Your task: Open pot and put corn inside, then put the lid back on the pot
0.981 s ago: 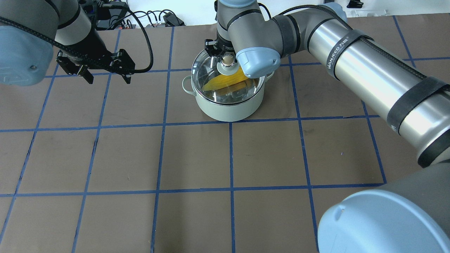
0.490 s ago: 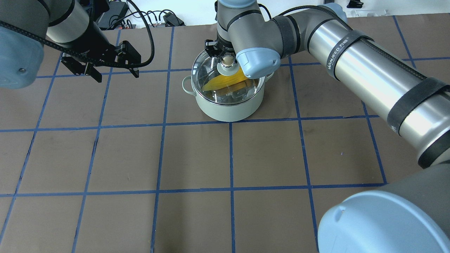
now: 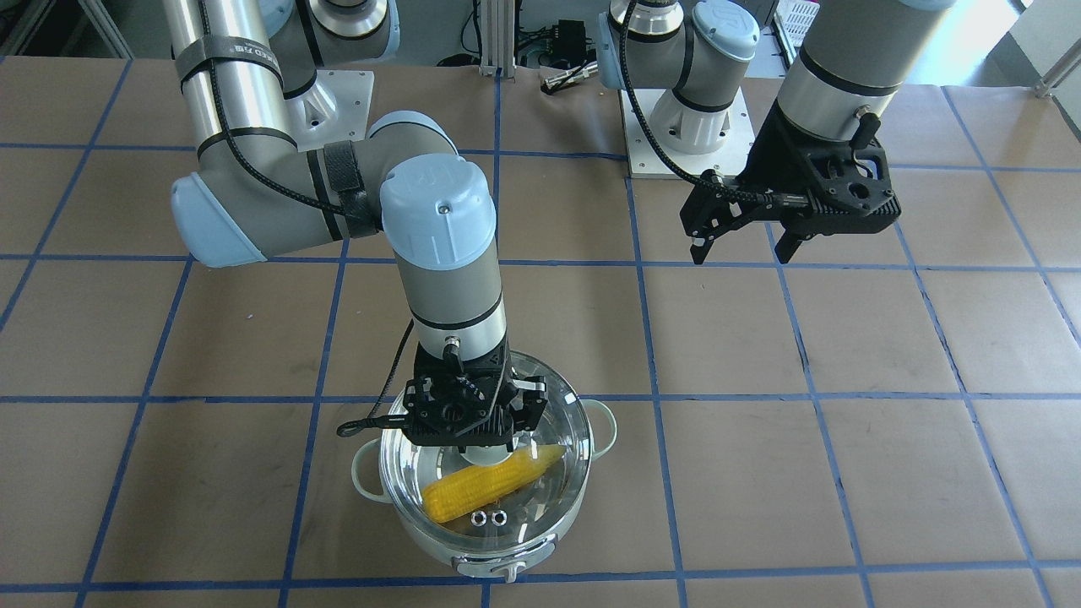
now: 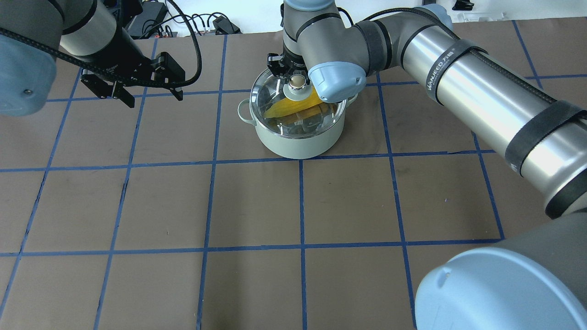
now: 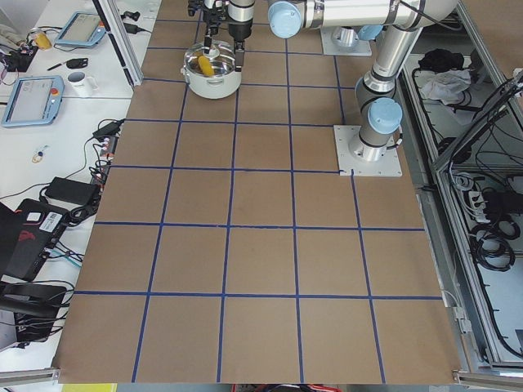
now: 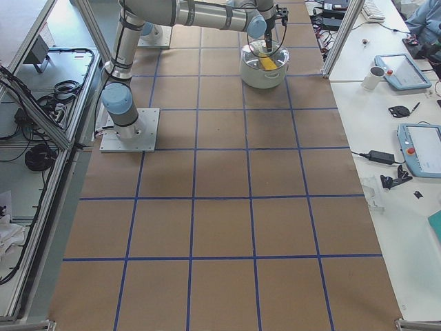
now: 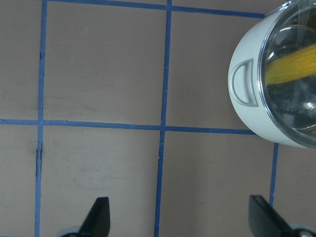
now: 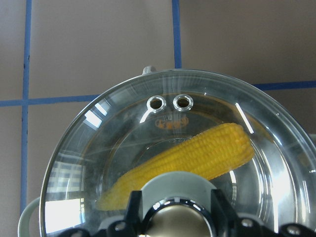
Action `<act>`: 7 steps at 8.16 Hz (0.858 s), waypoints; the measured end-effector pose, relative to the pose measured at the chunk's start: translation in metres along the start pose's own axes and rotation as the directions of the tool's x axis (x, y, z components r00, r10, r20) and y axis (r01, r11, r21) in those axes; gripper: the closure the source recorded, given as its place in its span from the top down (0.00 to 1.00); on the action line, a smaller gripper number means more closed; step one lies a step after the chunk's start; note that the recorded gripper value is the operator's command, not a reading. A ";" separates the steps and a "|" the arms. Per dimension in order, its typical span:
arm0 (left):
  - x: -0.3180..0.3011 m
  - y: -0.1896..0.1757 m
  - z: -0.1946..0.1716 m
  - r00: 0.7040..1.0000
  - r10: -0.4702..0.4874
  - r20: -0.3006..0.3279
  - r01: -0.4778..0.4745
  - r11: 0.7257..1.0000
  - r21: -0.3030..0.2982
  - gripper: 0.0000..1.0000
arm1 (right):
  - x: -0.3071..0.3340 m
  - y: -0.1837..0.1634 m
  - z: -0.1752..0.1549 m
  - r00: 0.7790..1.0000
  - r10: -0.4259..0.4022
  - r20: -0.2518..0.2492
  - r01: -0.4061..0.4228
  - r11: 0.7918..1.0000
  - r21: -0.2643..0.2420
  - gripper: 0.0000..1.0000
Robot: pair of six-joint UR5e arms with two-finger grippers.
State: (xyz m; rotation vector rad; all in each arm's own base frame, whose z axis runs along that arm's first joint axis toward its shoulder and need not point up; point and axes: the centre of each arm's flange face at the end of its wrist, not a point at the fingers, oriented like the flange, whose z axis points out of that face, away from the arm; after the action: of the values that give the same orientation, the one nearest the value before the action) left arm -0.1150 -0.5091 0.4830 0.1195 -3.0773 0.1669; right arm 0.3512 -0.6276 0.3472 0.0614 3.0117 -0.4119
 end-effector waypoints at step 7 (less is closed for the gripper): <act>-0.001 0.000 0.001 1.000 -0.002 0.001 0.002 1.000 -0.003 1.00 | 0.006 0.000 -0.027 1.000 -0.021 0.006 0.021 1.000 0.012 1.00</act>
State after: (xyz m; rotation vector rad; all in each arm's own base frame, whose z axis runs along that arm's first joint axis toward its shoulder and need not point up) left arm -0.1138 -0.5095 0.4818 0.1220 -3.0782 0.1628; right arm 0.3428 -0.6202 0.3725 0.0299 3.0067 -0.4311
